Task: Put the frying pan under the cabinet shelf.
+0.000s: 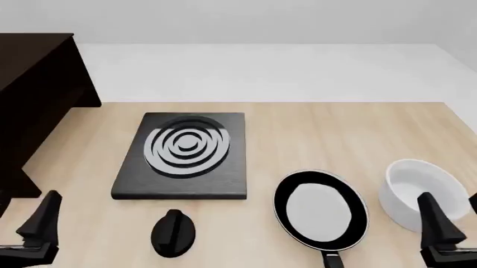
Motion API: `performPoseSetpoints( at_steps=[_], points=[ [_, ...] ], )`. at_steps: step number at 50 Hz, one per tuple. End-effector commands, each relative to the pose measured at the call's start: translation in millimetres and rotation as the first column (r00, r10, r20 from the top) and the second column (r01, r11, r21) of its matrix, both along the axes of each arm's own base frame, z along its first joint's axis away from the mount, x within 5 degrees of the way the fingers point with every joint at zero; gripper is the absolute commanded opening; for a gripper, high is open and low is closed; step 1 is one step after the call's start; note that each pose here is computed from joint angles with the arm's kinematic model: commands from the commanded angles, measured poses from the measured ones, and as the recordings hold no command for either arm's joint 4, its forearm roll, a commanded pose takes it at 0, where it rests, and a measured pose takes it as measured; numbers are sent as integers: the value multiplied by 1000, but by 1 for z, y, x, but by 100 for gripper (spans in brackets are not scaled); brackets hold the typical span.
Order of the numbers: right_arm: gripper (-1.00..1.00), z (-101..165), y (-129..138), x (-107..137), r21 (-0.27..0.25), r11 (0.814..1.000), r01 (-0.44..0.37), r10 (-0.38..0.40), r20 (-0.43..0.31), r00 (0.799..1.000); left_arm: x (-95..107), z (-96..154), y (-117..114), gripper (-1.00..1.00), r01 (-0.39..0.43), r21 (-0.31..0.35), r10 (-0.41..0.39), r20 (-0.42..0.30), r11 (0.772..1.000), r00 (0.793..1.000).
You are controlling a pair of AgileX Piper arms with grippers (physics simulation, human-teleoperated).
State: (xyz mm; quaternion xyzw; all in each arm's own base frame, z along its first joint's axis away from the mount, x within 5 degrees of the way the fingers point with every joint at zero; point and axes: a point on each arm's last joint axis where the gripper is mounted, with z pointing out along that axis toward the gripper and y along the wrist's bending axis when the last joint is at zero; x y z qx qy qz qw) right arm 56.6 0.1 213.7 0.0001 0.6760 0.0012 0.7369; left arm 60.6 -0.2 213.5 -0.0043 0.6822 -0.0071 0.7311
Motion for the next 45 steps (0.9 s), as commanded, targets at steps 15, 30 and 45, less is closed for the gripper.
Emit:
performPoseSetpoints(
  at_steps=[15, 30, 45],
  points=[
    [100, 1, 0, 0, 10, 1000, 1, -1, -3, 1000, 66, 75, -23, 100, 155, -117, -178, -231, 981, 956],
    [100, 1, 0, 0, 7, 1000, 1, -1, -2, 1000, 121, 99, -65, 100, 249, -188, -309, -455, 950, 835],
    [100, 1, 0, 0, 5, 1000, 1, -1, -2, 1000, 158, 144, -114, 100, 429, -65, -399, -511, 901, 761]
  ],
)
